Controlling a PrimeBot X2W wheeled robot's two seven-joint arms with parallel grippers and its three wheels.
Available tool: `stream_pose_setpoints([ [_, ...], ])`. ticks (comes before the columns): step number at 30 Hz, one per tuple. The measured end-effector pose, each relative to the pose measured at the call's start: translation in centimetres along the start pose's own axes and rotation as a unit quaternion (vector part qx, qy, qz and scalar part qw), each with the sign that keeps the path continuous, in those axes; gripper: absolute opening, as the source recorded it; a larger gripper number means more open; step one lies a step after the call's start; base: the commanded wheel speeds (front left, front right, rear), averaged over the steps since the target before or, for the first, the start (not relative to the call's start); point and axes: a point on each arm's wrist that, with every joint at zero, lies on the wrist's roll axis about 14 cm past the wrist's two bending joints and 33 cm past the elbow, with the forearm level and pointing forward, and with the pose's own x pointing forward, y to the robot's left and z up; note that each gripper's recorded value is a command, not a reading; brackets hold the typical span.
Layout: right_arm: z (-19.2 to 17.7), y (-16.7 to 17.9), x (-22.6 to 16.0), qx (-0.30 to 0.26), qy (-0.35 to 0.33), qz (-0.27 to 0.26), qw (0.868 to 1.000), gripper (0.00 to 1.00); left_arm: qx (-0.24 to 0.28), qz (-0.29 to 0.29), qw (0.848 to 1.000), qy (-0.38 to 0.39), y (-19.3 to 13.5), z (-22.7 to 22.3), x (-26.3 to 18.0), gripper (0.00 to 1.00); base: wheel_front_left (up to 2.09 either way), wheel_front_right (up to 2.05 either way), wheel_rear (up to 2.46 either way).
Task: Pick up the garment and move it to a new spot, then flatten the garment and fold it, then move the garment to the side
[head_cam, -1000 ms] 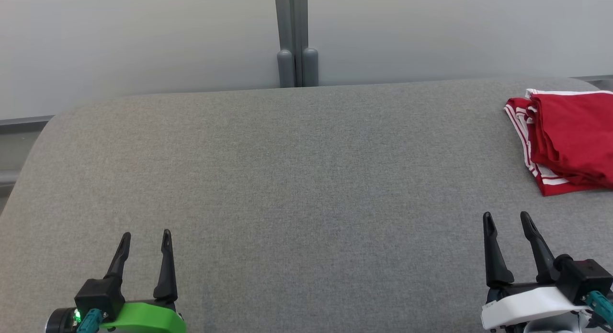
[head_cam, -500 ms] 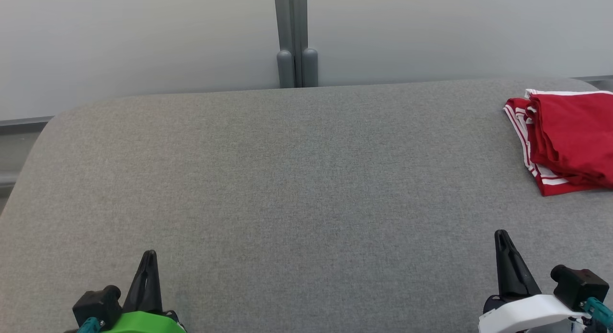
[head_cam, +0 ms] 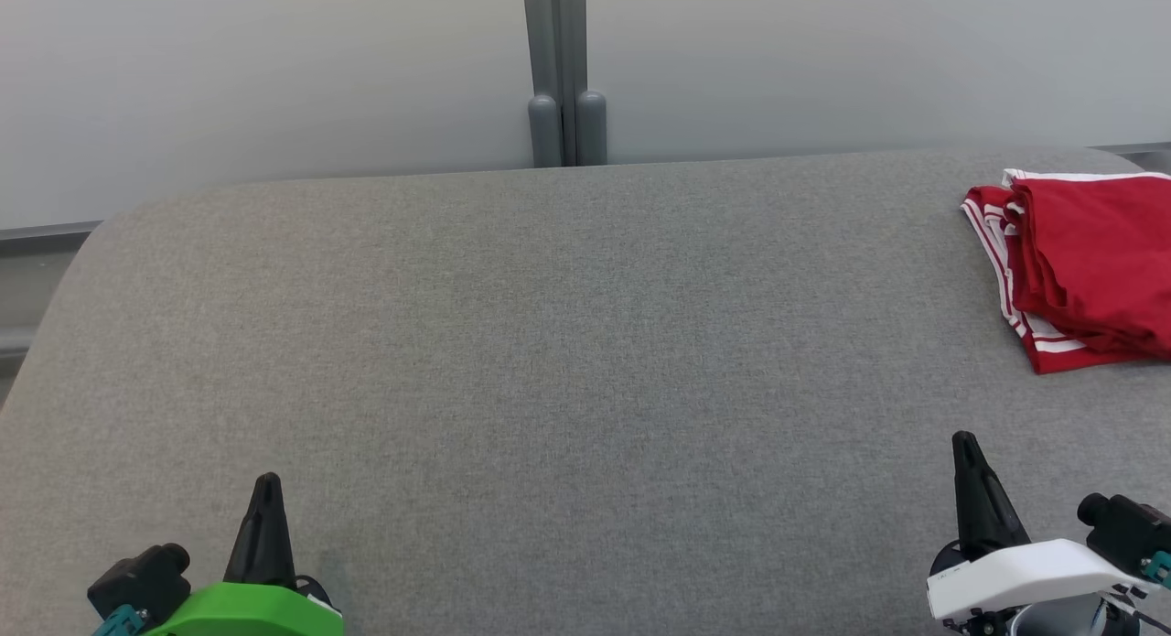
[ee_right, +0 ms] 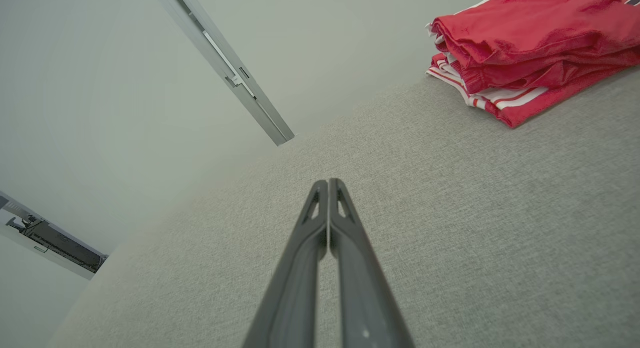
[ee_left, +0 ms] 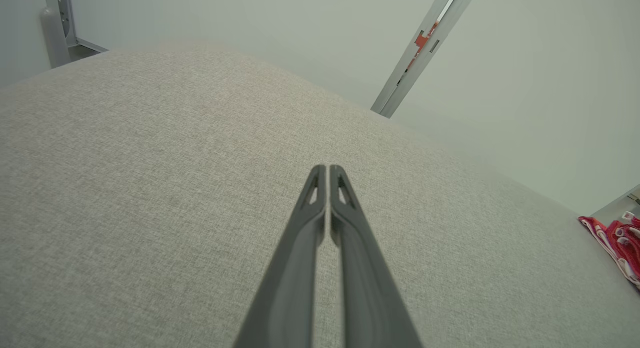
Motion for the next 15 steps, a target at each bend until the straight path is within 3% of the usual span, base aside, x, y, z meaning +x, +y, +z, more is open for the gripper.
stream_pose_setpoints([
  [15, 0.23, -0.44, 0.81, 0.107, 0.004, -0.015, 0.994, 0.00, -0.115, 0.009, 0.993, -0.001, 0.09, 0.66, 0.65, 0.00, 0.00, 0.00, 0.00],
])
